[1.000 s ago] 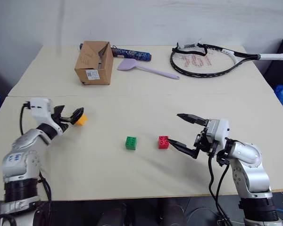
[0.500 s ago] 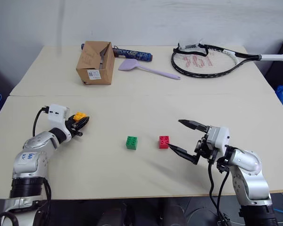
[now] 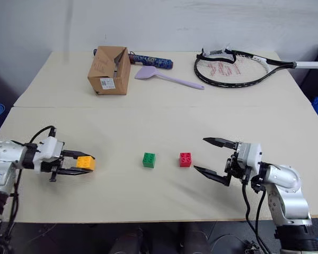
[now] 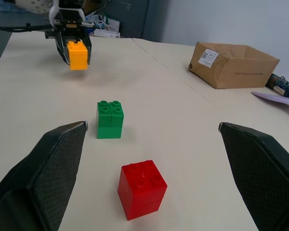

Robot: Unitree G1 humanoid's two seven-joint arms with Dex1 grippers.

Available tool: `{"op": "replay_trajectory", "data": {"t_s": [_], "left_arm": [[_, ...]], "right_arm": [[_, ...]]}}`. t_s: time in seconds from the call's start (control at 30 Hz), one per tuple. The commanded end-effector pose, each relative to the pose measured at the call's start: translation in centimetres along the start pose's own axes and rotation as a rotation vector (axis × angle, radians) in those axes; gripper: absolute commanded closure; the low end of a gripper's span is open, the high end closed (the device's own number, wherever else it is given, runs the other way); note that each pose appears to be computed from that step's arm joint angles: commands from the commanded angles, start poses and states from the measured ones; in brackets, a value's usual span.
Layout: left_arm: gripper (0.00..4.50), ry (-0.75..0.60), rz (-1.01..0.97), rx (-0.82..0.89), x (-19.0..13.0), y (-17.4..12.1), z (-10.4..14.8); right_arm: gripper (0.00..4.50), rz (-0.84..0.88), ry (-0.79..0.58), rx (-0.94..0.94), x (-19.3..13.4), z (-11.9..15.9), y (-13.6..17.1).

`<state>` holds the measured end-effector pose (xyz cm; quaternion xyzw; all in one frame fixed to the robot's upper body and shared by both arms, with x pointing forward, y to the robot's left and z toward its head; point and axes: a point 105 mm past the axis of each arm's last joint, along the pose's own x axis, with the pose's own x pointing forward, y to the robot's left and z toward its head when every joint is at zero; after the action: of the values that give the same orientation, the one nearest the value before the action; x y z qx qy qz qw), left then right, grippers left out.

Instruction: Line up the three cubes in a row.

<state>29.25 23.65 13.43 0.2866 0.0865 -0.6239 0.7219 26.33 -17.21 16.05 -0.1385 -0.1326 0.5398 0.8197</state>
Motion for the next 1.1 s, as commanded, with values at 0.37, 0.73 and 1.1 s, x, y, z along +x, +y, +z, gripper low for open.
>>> {"op": "replay_trajectory", "data": {"t_s": [0.37, 0.73, 1.1], "left_arm": [[2.99, -0.087, -0.177, 0.027, 3.3, -0.2, 0.2], [2.99, -0.083, -0.206, 0.017, 4.9, -0.2, -0.1], [0.02, -0.062, -0.044, -0.011, 1.5, 0.0, -0.7]], "right_arm": [[0.00, -0.032, 0.027, -0.010, -1.7, 0.7, 0.6], [0.00, -0.027, 0.064, -0.026, -2.2, 0.5, 0.3], [0.00, -0.015, 0.076, -0.009, -2.9, 0.1, 0.0]]}}
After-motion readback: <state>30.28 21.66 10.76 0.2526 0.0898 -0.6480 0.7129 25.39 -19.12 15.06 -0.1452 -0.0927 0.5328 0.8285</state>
